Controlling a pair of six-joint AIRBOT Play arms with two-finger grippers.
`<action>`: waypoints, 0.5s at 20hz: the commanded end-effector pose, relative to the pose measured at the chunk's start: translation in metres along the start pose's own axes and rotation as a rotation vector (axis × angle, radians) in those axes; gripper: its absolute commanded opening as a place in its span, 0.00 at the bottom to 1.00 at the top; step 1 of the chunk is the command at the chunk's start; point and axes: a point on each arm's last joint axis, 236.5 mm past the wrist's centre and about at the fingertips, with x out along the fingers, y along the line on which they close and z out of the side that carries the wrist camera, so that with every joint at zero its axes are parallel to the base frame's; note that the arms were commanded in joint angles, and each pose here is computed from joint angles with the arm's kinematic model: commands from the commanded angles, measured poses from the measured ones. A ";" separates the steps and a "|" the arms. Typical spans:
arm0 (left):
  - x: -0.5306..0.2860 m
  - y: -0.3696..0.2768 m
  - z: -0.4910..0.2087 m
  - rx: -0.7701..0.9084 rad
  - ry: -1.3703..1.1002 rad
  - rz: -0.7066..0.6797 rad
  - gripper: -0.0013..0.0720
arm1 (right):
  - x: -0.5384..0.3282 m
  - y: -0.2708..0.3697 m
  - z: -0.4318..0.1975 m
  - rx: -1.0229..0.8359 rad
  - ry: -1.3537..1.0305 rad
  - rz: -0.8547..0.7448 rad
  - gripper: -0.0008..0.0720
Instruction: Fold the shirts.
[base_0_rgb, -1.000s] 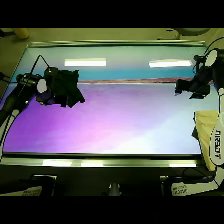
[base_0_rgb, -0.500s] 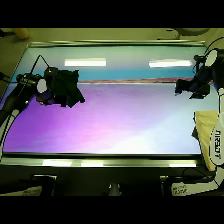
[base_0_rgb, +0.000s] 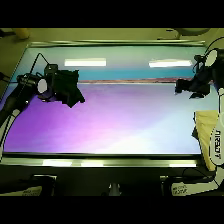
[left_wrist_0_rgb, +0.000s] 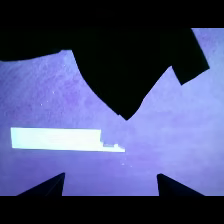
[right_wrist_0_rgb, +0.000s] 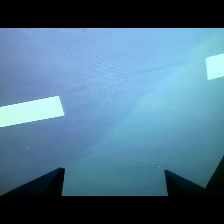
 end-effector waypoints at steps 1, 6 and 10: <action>-0.001 -0.013 0.031 -0.031 -0.131 -0.051 0.95 | -0.001 0.003 0.015 0.017 -0.064 0.011 0.94; 0.054 0.038 0.078 -0.182 -0.146 -0.022 0.92 | -0.002 0.015 0.030 0.025 -0.124 0.065 0.94; 0.119 0.023 0.061 -0.402 0.106 -0.223 0.84 | -0.004 0.033 0.032 0.031 -0.131 0.140 0.94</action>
